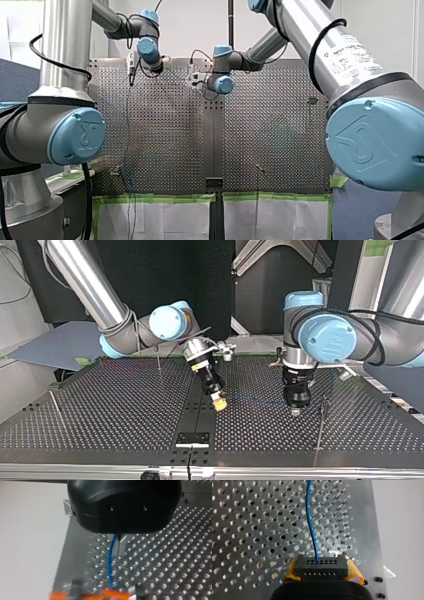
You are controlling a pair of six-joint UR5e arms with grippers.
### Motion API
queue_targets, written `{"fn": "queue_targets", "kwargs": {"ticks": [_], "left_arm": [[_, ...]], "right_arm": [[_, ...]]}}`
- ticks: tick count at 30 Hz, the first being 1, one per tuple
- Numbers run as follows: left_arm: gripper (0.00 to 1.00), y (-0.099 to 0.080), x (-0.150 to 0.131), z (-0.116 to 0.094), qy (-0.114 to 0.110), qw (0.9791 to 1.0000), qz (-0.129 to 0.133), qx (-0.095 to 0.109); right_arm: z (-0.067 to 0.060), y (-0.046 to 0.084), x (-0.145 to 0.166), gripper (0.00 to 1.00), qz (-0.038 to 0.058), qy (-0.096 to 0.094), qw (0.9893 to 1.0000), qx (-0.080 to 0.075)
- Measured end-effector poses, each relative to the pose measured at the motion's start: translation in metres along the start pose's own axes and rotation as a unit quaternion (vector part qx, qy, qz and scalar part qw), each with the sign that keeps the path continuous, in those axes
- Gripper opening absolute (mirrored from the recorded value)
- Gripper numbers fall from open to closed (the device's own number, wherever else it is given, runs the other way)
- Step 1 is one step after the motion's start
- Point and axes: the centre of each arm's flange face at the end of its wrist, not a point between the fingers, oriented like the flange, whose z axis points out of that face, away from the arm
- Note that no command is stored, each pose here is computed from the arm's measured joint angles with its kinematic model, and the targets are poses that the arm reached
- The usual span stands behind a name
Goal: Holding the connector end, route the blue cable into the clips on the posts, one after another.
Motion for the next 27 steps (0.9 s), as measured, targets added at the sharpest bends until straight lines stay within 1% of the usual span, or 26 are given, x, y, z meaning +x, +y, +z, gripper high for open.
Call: {"fn": "queue_targets", "kwargs": {"ticks": [7,13,16,20,24,27], "left_arm": [[0.00,-0.017,0.027,0.008,0.027,0.9995,0.004,0.013],[0.00,-0.032,0.057,0.018,0.052,0.9984,0.004,0.021],[0.00,-0.041,0.073,0.020,0.066,0.9973,0.009,0.028],[0.00,-0.054,0.098,0.019,0.086,0.9955,0.015,0.038],[0.00,-0.061,0.115,0.014,0.091,0.9948,0.013,0.045],[0.00,-0.066,0.123,0.011,0.089,0.9947,0.012,0.050]], "right_arm": [[-0.009,0.011,-0.015,0.00,0.0006,-0.019,0.9998,-0.010],[-0.021,0.020,-0.036,0.00,0.0021,-0.041,0.9990,-0.020],[-0.029,0.024,-0.046,0.00,0.0024,-0.053,0.9983,-0.026],[-0.040,0.029,-0.061,0.00,0.0018,-0.070,0.9969,-0.035],[-0.050,0.033,-0.074,0.00,0.0014,-0.085,0.9955,-0.040],[-0.058,0.035,-0.083,0.00,0.0005,-0.096,0.9944,-0.044]]}}
